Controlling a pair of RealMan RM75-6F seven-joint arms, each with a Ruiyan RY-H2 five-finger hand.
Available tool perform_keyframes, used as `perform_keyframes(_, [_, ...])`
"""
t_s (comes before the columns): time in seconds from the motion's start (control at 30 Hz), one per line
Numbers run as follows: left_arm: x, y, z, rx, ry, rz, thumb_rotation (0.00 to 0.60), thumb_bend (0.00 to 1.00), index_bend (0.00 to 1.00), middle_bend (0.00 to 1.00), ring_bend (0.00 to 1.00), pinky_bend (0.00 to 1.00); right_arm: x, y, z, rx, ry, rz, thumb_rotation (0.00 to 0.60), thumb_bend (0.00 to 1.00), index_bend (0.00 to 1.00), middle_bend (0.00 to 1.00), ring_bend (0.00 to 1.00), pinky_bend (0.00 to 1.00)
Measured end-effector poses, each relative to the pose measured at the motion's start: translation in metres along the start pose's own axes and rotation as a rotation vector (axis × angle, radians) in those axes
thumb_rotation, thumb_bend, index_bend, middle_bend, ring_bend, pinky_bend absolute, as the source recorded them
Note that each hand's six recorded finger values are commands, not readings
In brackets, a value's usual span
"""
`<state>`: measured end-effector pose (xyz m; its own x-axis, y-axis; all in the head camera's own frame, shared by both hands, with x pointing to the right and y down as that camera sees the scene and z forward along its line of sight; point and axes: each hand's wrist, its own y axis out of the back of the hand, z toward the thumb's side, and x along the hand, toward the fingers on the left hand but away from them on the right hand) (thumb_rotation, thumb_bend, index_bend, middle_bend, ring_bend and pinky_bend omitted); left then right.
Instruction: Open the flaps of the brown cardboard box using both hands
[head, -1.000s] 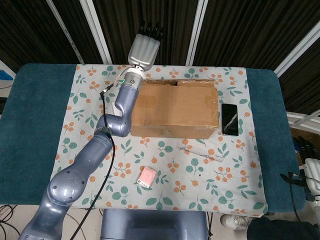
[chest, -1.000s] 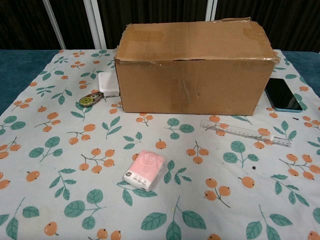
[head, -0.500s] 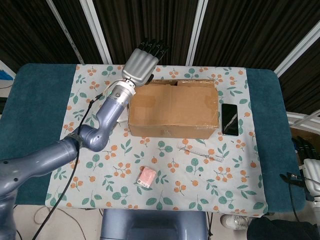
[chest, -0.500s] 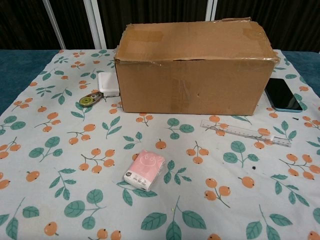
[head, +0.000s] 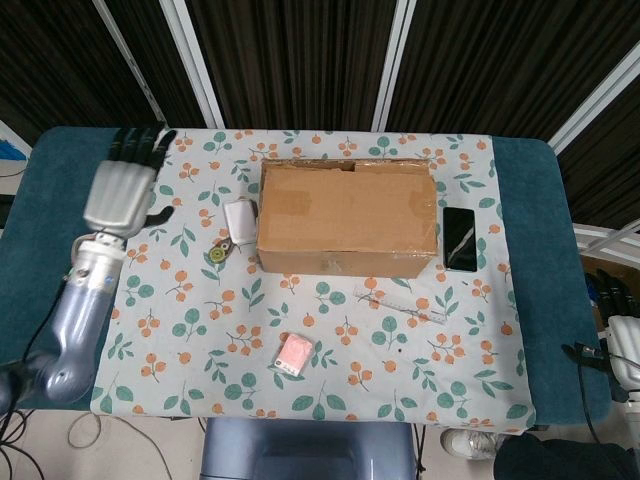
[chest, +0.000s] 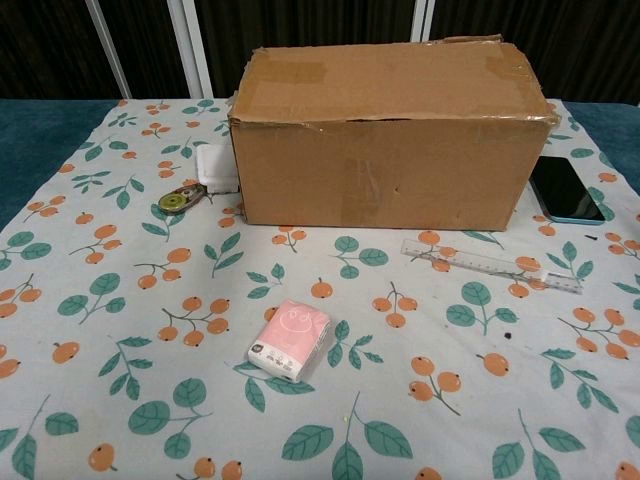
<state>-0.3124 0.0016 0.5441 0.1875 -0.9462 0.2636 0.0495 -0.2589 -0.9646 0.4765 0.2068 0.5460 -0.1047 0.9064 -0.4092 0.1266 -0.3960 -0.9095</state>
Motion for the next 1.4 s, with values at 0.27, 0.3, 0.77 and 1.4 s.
perform_keyframes(0.27, [-0.105, -0.029, -0.075, -0.006, 0.147, 0.004, 0.6, 0.13, 0.0, 0.0, 0.0, 0.01, 0.0, -0.003, 0.001, 0.043, 0.004, -0.004, 0.6, 0.19, 0.0, 0.0, 0.0, 0.21])
perform_keyframes(0.3, [-0.116, -0.032, -0.081, -0.005, 0.159, 0.002, 0.6, 0.13, 0.0, 0.0, 0.0, 0.01, 0.0, -0.004, 0.001, 0.047, 0.006, -0.003, 0.6, 0.19, 0.0, 0.0, 0.0, 0.21])
perform_keyframes(0.77, [-0.201, -0.082, -0.118, -0.087, 0.273, -0.026, 0.6, 0.13, 0.0, 0.0, 0.0, 0.01, -0.006, 0.014, 0.026, 0.062, 0.065, -0.05, 0.6, 0.43, 0.0, 0.0, 0.0, 0.21])
perform_keyframes(1.4, [-0.202, -0.088, -0.112, -0.147, 0.227, -0.032, 0.6, 0.13, 0.0, 0.0, 0.0, 0.01, -0.145, 0.087, 0.2, -0.038, 0.344, 0.062, 0.6, 1.0, 0.23, 0.21, 0.22, 0.31])
